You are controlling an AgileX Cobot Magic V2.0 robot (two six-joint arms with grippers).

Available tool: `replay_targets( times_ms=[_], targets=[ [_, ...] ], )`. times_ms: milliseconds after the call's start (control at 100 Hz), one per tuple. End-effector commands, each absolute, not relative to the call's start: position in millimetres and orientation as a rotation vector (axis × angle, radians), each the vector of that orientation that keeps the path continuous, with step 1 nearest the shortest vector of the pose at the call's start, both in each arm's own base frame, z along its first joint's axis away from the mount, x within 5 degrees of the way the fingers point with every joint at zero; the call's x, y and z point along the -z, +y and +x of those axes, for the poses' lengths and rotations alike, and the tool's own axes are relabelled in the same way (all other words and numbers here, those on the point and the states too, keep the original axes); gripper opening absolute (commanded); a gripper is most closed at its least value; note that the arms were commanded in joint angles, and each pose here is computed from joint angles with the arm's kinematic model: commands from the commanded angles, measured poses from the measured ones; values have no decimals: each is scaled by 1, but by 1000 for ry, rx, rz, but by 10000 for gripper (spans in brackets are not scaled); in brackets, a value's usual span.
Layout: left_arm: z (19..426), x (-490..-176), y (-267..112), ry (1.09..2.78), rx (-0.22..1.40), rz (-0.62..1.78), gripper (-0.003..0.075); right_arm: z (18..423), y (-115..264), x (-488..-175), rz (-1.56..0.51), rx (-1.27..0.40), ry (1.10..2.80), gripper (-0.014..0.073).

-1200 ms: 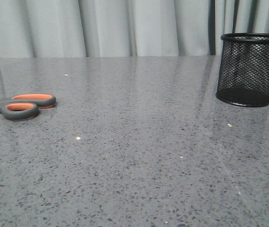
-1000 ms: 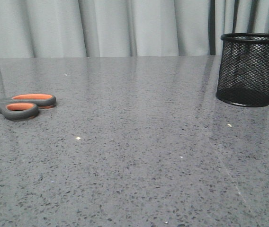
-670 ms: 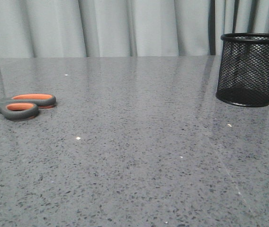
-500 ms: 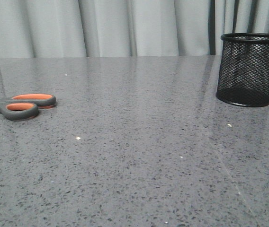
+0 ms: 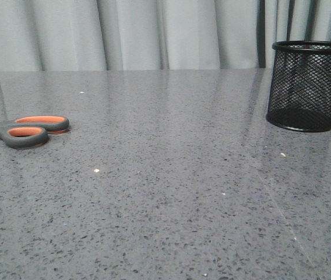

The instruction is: Put scissors into bucket

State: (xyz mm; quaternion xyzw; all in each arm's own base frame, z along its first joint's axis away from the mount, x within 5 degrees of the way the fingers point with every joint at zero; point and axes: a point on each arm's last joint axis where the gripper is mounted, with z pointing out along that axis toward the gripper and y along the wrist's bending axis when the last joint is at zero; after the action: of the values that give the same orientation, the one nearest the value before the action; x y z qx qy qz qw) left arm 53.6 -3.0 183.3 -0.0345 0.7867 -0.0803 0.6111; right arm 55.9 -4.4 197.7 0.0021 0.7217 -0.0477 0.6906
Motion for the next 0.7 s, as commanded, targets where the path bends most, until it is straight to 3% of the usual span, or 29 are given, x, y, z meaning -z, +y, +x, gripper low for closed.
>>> replay_targets(
  times_ms=[0, 170, 300, 380, 530, 690],
  targets=[
    [55, -179, -3, 1745, 157, -39, -20, 52, -3, -221, 18, 78, 1331, -46],
    [56, -198, -7, 1534, 188, 9, -20, 43, -3, -243, 49, 36, 1066, -46],
    [53, -215, -8, 1347, 366, -103, -20, 39, -3, -251, 97, -53, 963, -46],
    [52, -221, -6, 1280, 466, -197, -20, 38, -4, -252, 133, -104, 952, -46],
    [52, -222, -3, 1251, 547, -289, -19, 45, -10, -241, 406, -385, 1065, -46],
    [51, -224, -3, 1227, 579, -316, -20, 46, -9, -238, 432, -408, 1105, -46]
  ],
)
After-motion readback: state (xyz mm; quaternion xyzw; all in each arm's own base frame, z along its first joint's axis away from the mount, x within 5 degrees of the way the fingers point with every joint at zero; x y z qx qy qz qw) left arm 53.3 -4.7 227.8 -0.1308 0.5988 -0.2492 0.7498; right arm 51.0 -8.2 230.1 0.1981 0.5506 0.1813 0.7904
